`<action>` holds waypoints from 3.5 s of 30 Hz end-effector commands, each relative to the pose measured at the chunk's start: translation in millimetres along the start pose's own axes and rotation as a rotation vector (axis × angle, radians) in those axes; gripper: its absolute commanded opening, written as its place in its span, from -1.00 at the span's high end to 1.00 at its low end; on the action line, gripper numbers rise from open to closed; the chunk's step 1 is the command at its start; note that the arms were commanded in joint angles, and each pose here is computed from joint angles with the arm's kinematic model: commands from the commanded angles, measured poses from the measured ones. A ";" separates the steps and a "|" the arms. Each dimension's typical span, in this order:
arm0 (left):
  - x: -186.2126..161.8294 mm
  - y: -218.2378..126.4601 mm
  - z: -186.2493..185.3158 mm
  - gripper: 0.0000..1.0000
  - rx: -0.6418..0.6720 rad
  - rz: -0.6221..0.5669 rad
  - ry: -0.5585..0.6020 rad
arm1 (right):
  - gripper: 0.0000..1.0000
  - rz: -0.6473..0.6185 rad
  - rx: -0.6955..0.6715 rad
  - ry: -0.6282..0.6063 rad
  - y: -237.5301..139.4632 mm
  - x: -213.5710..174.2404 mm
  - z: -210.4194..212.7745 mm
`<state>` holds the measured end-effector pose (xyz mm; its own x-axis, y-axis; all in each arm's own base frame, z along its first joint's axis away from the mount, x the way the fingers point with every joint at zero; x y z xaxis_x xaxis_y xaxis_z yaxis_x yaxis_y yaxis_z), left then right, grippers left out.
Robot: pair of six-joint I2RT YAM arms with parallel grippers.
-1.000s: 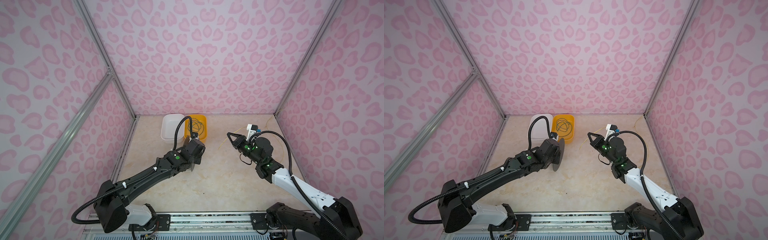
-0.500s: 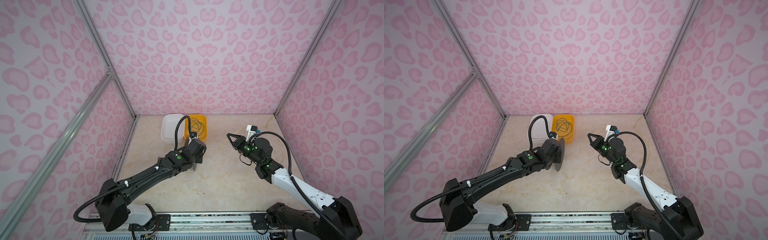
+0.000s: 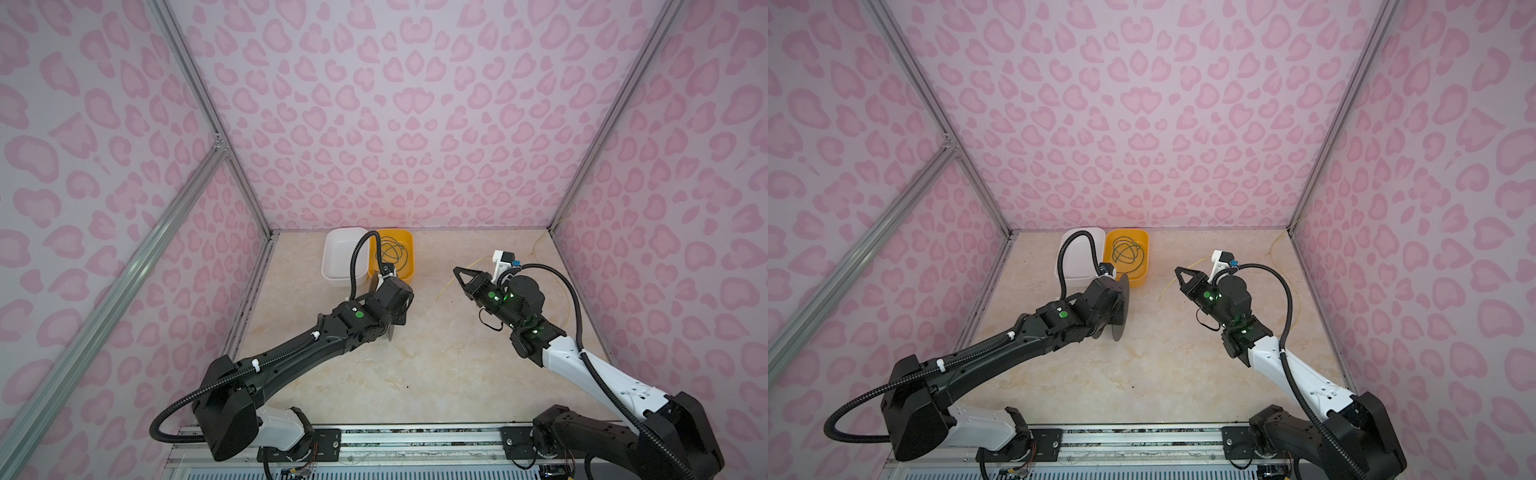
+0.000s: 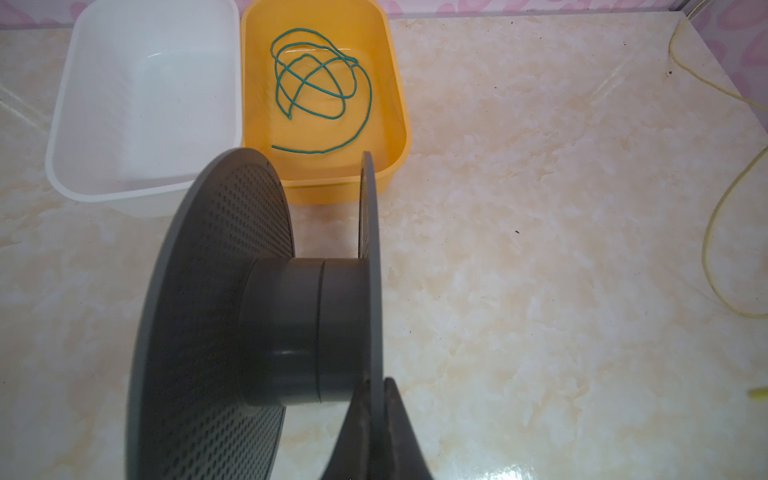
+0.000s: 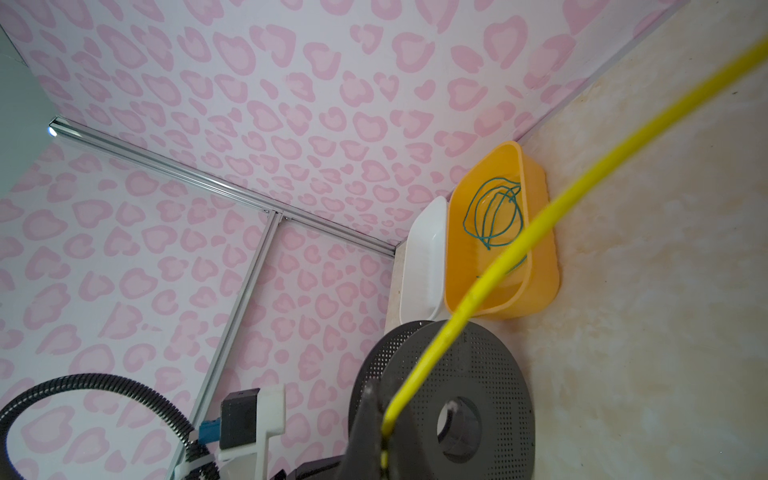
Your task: Wrap the cables
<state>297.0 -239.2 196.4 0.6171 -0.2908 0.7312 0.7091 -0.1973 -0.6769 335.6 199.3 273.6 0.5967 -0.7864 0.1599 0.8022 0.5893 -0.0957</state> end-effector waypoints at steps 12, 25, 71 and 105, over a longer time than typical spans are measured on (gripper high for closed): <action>9.9 -4.9 -1.5 0.41 -0.014 -0.023 0.014 | 1.00 -0.002 0.032 -0.009 -0.2 0.5 6.3; 28.2 -24.3 -2.5 0.05 -0.055 -0.076 0.044 | 1.00 0.012 0.033 -0.009 1.6 -1.7 6.9; 2.7 -46.9 68.9 -0.57 -0.288 -0.182 -0.136 | 1.00 0.389 -0.010 -0.143 143.5 -152.0 8.3; -9.4 1.7 71.1 0.09 -0.085 -0.109 0.032 | 1.00 0.419 0.005 -0.060 150.8 -160.8 -5.5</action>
<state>309.1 -171.2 189.8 0.5577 -0.2905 0.7776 0.7065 -0.3255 -0.6283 361.9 411.3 232.9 0.8636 -0.4741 0.1717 0.4996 0.8505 -0.1644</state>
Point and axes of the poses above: each gripper's point midway between its finger pads, its own y axis out along the fingers, its own z axis along the line the jaws close on, x = y × z, the point moved 1 cm from there along -y, back along the fingers, and after that the axes turned 15 degrees about y, right-handed, at the moved point
